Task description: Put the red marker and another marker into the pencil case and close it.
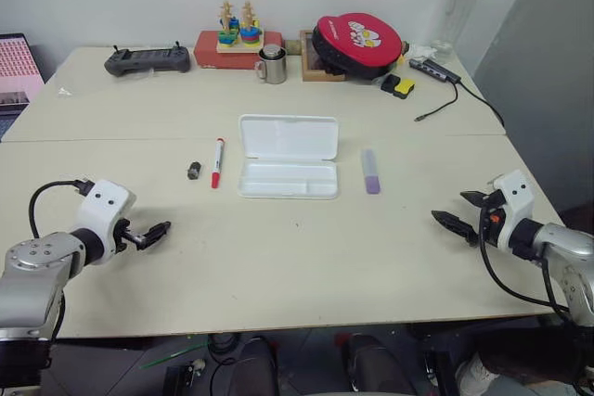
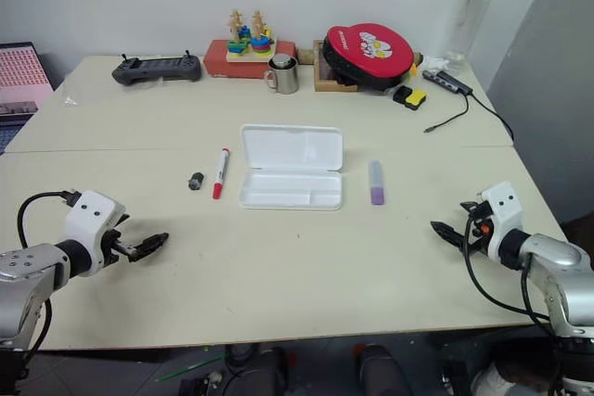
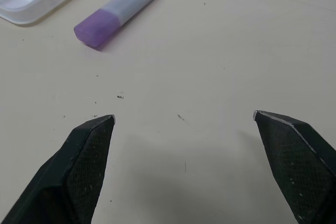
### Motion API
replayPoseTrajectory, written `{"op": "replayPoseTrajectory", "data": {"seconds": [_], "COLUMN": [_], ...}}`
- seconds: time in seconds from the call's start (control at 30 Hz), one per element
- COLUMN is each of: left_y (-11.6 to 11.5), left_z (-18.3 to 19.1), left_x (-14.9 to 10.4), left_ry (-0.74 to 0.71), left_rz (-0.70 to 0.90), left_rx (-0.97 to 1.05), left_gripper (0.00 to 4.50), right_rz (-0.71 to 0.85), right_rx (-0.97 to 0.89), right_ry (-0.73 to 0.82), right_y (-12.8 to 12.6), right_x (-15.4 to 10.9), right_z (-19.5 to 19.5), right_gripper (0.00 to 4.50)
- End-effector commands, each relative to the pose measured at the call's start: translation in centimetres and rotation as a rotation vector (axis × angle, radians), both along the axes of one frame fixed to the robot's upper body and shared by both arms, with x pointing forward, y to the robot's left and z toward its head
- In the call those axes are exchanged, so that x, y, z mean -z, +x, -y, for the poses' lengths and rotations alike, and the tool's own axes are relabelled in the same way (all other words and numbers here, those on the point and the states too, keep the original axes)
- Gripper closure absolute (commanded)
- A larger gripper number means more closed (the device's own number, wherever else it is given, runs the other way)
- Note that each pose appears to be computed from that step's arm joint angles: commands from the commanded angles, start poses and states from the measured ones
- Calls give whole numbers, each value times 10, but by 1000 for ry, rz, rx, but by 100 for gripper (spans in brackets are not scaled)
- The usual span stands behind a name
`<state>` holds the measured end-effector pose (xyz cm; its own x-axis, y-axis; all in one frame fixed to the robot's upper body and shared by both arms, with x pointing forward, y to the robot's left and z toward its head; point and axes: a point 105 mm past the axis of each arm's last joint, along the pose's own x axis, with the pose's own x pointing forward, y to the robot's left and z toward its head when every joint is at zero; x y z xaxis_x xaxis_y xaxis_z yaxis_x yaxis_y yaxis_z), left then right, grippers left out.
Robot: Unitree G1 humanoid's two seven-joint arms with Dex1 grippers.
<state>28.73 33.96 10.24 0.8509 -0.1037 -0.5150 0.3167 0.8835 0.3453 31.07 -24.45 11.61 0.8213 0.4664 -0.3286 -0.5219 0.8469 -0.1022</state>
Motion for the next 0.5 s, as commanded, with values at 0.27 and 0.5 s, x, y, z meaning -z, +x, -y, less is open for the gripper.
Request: {"op": "replayPoseTrajectory", "data": {"seconds": [0.27, 0.5], "left_y": [-1, 0], "left_z": [-9, 1], "left_x": [-9, -9], "left_ry": [45, 44], "left_rz": [-12, -23], "left_rx": [-35, -9], "left_gripper": [0, 0], "right_rz": [40, 41], "right_rx": [0, -1], "right_ry": [14, 16], "right_y": [4, 2], "right_x": [-7, -7], "right_z": [0, -2], "right_gripper": [4, 4]}}
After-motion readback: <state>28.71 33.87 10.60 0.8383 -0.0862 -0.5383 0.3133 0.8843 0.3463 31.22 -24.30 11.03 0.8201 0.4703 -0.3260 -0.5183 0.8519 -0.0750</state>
